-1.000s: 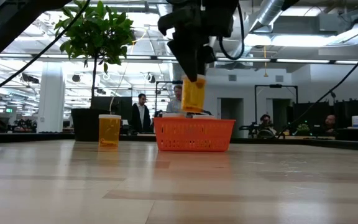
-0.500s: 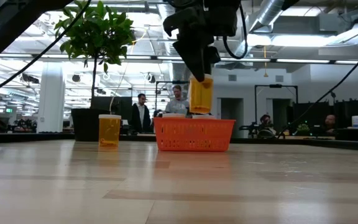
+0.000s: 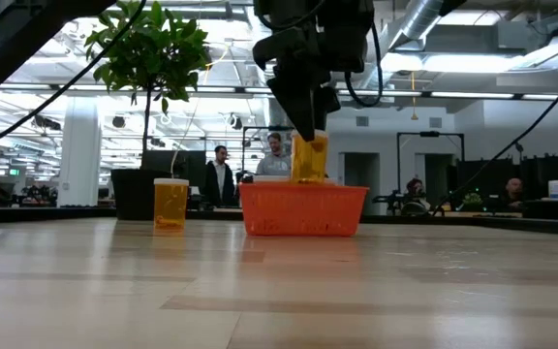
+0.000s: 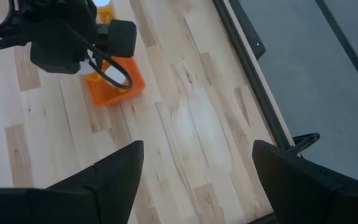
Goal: Pick and place pill bottles into a basket
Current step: Put the orange pill bottle into the orange bin
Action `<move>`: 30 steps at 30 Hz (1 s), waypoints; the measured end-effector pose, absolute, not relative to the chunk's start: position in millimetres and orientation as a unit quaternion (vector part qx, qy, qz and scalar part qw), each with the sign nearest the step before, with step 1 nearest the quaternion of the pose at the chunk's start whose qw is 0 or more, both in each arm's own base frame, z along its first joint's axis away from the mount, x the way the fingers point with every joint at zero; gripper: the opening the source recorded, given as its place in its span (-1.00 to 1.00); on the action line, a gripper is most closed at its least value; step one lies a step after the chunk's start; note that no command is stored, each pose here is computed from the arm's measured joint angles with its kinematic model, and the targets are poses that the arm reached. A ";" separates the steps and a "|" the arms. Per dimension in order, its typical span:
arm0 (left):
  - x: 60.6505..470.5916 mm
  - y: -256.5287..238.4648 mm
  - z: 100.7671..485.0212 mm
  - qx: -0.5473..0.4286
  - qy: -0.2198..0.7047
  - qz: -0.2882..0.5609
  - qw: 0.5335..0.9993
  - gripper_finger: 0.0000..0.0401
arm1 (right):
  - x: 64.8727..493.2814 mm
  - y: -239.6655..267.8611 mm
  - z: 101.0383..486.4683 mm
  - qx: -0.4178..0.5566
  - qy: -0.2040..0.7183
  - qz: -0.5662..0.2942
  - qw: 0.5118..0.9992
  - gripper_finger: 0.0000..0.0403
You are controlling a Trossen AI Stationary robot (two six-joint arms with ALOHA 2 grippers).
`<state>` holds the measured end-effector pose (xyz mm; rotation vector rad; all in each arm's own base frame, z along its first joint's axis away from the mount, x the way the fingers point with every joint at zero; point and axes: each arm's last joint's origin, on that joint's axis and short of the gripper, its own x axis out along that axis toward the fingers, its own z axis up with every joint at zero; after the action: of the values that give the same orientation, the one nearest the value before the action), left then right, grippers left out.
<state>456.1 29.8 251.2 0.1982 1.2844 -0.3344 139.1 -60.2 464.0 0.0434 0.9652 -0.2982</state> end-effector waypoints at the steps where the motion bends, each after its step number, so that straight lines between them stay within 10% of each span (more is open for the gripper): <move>1: 456.0 31.0 251.2 0.091 0.595 -0.154 0.783 0.05 | 139.1 -60.2 464.0 0.021 0.462 -0.143 0.875 0.47; 30: 453.1 45.1 236.6 0.091 0.602 -0.167 0.775 0.09 | 139.1 -60.2 464.0 0.021 0.462 -0.143 0.875 0.47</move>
<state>453.1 45.1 236.6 0.1964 1.3041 -0.3624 139.1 -60.2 464.0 0.0435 0.9654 -0.2982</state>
